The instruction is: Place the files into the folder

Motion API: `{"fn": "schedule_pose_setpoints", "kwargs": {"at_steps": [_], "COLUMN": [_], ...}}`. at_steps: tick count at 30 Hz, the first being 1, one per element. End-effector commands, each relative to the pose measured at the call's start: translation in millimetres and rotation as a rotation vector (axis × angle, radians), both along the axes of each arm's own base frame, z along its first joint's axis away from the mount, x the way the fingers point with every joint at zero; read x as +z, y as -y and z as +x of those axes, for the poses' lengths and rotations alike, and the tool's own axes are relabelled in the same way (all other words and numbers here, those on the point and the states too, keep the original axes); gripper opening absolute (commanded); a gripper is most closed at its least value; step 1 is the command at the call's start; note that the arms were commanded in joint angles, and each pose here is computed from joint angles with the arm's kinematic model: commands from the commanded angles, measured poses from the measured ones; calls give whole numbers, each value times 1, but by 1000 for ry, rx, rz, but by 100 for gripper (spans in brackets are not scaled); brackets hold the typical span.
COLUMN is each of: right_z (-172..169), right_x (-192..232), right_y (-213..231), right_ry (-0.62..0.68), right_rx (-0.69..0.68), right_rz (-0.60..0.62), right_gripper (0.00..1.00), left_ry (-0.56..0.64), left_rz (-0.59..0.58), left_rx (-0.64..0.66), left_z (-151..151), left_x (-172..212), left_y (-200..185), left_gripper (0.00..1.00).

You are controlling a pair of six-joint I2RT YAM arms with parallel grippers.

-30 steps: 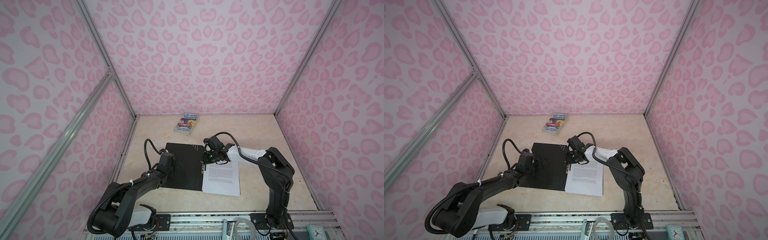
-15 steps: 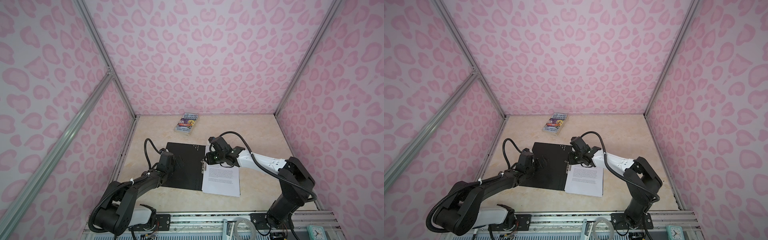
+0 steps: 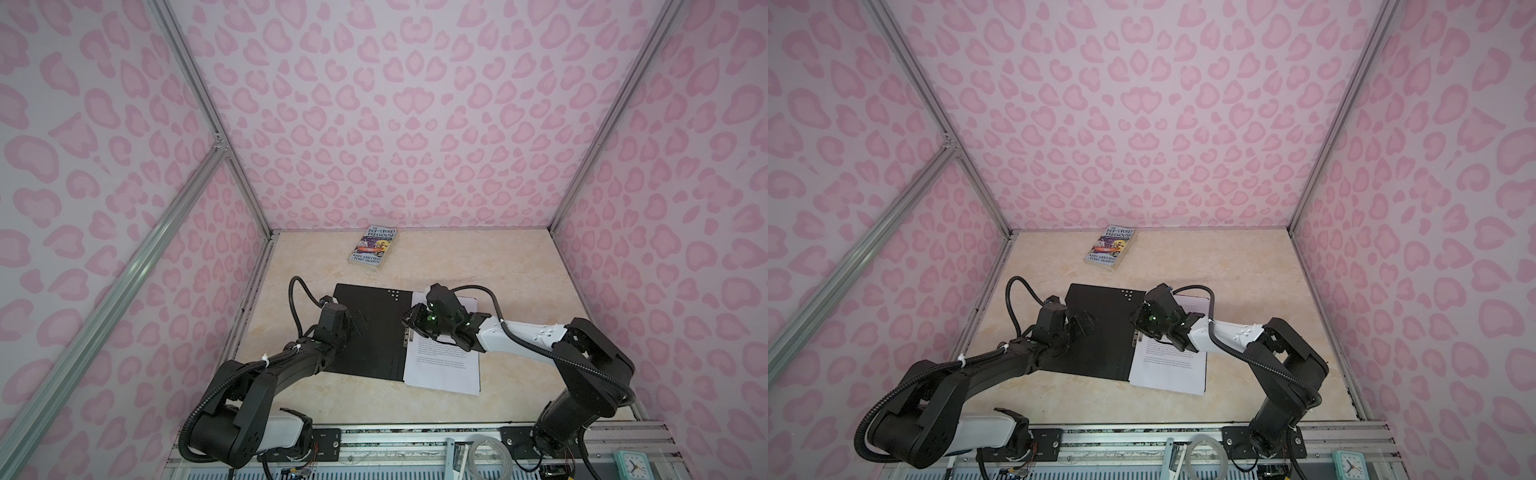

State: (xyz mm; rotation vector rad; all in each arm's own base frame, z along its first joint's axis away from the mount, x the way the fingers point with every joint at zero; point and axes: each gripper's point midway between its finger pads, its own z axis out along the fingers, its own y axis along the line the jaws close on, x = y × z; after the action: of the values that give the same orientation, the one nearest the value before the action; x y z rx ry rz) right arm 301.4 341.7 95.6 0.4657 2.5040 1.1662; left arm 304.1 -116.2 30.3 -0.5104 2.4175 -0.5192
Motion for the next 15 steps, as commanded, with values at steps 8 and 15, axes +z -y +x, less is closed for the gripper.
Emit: {"fn": "schedule_pose_setpoints", "kwargs": {"at_steps": [8, 15], "right_z": [2, -1], "right_x": [-4, -10], "right_y": [-6, -6], "right_ry": [-110, -132], "right_rx": [-123, -130], "right_rz": [147, 155], "right_gripper": [30, 27], "left_ry": [-249, -246], "left_rz": [31, 30], "left_rx": [-5, -5], "left_z": [-51, -50], "left_x": [-38, -38], "left_y": [-10, -10], "left_gripper": [98, 98]}}
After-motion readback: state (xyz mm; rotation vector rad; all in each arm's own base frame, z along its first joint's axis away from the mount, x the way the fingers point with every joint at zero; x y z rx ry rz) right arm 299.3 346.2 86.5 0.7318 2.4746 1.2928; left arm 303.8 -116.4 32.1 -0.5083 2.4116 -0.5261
